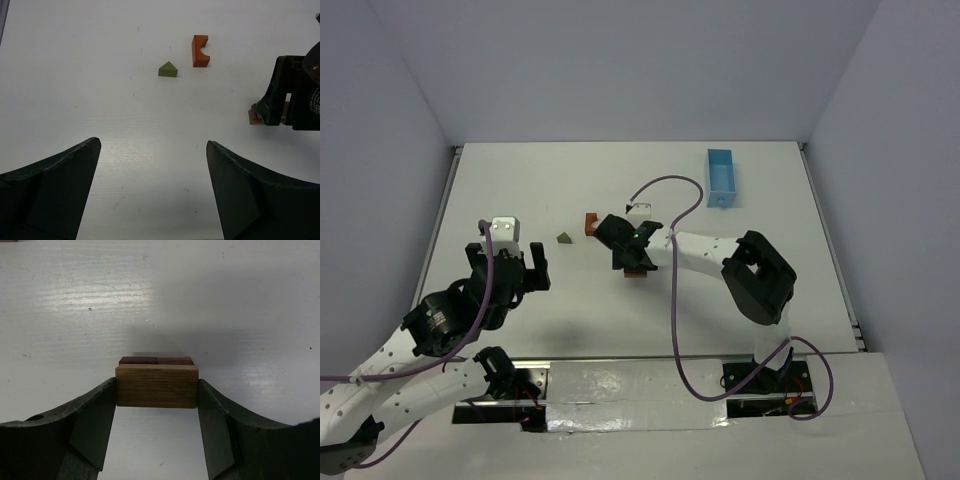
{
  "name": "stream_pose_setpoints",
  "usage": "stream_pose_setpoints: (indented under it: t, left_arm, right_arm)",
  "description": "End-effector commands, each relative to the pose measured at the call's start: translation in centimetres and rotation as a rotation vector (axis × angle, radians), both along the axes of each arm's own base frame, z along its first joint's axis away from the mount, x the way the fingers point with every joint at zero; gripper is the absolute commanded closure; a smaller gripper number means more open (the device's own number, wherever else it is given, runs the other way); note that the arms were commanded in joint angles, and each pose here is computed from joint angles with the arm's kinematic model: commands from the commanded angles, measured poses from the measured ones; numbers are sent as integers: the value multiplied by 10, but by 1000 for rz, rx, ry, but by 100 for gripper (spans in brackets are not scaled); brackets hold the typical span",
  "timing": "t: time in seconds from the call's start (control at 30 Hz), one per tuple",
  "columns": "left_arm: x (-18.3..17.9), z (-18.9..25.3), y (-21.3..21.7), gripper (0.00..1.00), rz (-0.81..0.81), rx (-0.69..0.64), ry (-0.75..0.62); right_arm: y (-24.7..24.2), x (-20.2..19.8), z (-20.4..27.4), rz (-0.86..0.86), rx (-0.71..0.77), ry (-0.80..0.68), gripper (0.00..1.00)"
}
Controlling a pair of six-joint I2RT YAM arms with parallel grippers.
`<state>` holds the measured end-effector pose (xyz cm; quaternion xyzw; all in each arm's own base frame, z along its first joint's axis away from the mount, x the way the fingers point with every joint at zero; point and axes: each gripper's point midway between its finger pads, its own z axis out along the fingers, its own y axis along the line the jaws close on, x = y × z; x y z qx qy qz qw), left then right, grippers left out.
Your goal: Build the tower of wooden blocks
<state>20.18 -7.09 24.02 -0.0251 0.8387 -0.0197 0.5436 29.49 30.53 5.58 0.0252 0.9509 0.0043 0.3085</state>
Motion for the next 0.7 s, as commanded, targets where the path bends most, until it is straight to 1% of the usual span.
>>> stream_pose_setpoints:
  t: [0.0, 0.1, 0.13, 0.37, 0.4, 0.6, 0.67]
  left_arm:
    - [3, 5, -3, 0, -11, -3, -22]
    - [3, 5, -3, 1, -12, -2, -21]
    - [4, 4, -3, 0, -11, -1, -20]
    - [4, 3, -5, 0, -18, 1, -17]
    - [4, 4, -4, 1, -17, 0, -18]
    - [4, 2, -7, 0, -28, 2, -13]
    - [4, 3, -7, 0, -30, 1, -14]
  right_arm:
    - [4, 3, 4, -6, 26, -21, 49]
    - [6, 4, 6, -3, 38, -24, 47]
    - [7, 3, 6, 2, 39, -23, 43]
    - [6, 6, 8, -3, 32, -28, 42]
    - [6, 6, 8, -3, 32, -28, 38]
    - [3, 6, 10, -10, 23, -33, 36]
    - [2, 6, 9, -10, 16, -33, 18]
